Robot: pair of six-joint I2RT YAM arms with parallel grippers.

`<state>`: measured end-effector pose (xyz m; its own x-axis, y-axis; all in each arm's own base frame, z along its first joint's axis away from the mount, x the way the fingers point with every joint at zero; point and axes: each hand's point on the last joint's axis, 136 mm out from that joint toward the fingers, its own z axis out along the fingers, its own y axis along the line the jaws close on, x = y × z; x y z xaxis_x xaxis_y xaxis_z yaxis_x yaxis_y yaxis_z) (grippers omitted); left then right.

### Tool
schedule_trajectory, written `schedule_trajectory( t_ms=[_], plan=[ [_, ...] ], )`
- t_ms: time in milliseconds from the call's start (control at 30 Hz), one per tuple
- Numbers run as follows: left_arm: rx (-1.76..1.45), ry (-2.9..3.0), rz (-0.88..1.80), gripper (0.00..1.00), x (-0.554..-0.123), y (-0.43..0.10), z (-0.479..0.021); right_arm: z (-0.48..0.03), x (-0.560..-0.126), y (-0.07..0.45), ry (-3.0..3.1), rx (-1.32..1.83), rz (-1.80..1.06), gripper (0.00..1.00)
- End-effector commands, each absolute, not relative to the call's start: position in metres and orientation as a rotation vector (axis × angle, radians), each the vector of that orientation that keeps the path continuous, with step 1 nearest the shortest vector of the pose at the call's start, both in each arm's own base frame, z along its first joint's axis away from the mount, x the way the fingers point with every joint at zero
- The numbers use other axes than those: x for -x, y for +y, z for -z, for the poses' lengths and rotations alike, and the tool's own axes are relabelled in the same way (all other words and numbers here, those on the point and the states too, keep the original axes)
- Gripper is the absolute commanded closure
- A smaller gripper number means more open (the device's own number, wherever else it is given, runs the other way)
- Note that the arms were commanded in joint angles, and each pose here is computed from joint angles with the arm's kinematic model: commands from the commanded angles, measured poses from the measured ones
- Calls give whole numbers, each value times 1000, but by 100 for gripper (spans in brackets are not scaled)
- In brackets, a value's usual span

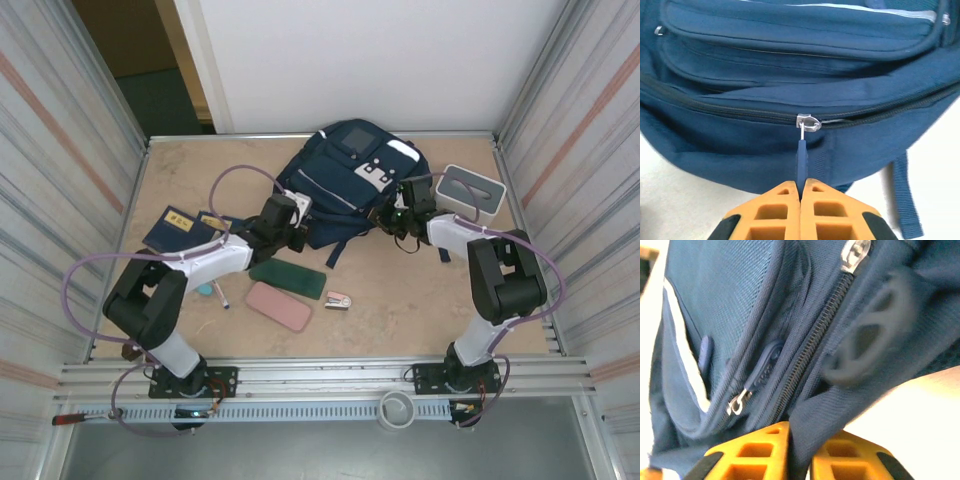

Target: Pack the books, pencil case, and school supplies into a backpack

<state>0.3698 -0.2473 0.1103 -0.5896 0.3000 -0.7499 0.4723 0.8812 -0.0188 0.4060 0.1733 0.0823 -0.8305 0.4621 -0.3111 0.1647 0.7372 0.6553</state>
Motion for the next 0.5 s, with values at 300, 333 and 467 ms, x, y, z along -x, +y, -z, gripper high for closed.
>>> schedule_trajectory(
  t_ms=[300,333,467],
  plan=[
    [-541,2201,489,100,-365,-248,-148,-161,-367,226,2245,598,-481,27],
    [-539,2201,500,100,-365,-249,-149,-161,-368,237,2229,642,-484,26],
    [-531,2201,523,100,-365,-249,-151,-148,-379,272,2211,763,-496,25]
  ],
)
